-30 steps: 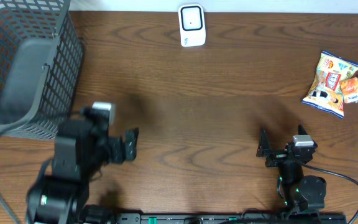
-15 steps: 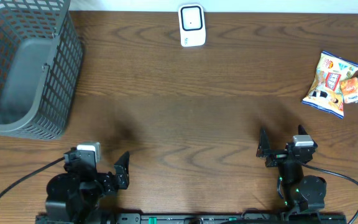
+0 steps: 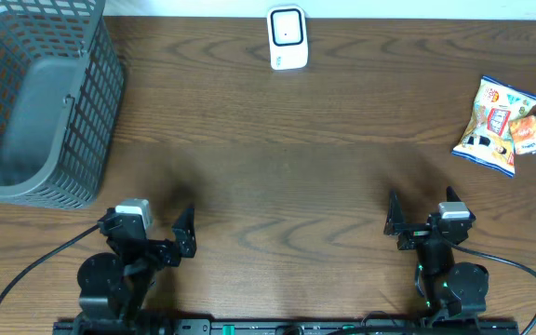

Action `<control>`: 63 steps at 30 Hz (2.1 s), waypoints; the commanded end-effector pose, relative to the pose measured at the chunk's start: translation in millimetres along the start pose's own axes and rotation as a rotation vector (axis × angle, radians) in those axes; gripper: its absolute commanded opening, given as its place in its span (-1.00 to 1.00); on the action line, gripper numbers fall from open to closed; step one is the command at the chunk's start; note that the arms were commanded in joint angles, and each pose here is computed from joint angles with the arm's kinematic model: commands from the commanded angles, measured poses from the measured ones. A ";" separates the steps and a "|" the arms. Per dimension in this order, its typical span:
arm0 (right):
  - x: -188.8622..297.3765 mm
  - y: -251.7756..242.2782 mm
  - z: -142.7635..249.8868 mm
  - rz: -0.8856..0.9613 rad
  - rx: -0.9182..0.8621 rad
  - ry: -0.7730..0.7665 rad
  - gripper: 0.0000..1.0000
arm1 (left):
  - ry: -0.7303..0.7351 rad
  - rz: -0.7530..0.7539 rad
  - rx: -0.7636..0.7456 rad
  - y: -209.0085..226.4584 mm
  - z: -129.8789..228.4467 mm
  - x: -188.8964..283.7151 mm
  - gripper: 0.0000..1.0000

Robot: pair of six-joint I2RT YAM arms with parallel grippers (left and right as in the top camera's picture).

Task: Scan the item barcode

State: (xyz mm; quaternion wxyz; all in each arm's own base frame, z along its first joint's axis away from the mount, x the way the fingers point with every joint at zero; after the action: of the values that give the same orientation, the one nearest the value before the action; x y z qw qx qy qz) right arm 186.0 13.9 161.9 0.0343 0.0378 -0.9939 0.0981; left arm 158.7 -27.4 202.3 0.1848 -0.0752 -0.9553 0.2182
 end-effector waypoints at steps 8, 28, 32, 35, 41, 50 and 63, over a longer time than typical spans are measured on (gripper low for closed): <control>0.1 -0.6 1.0 0.005 -0.010 0.000 0.99 | -0.122 0.068 -0.018 5.0 3.2 -16.2 0.95; 0.1 -0.7 0.9 0.005 -0.011 0.000 0.99 | -0.350 0.095 -0.015 19.2 5.2 -29.7 0.96; 0.1 -0.7 0.9 0.005 -0.010 0.000 0.99 | -0.379 0.045 0.004 25.0 1.8 -28.8 0.95; 0.1 -0.7 0.9 0.005 -0.010 0.000 0.99 | -0.378 0.028 0.002 27.2 2.4 -29.1 0.96; 0.1 -0.6 0.9 0.005 -0.010 0.000 0.98 | -0.259 -0.016 -0.008 35.9 23.1 -36.0 0.95; 0.1 -0.7 0.9 0.005 -0.010 0.000 0.98 | -0.195 0.037 -0.179 29.3 32.6 -38.0 0.95; 0.1 -0.6 0.9 0.005 -0.010 0.000 0.99 | -0.212 -0.042 -0.180 38.2 30.7 -37.8 0.95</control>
State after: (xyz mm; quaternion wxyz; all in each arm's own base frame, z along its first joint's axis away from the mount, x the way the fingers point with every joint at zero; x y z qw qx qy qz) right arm 186.1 13.9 161.7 0.0345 0.0378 -0.9939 0.0981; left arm 185.1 -15.2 159.5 0.0551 -0.0556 -0.9862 0.1457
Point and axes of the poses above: each gripper's point midway between its finger pads, its own x axis back along the fingers, its own y axis along the line the jaws close on, z = x × y, the point moved 6 cm from there along x, back along the fingers, and after that the axes turned 13 degrees about x, right-handed, at the moved point
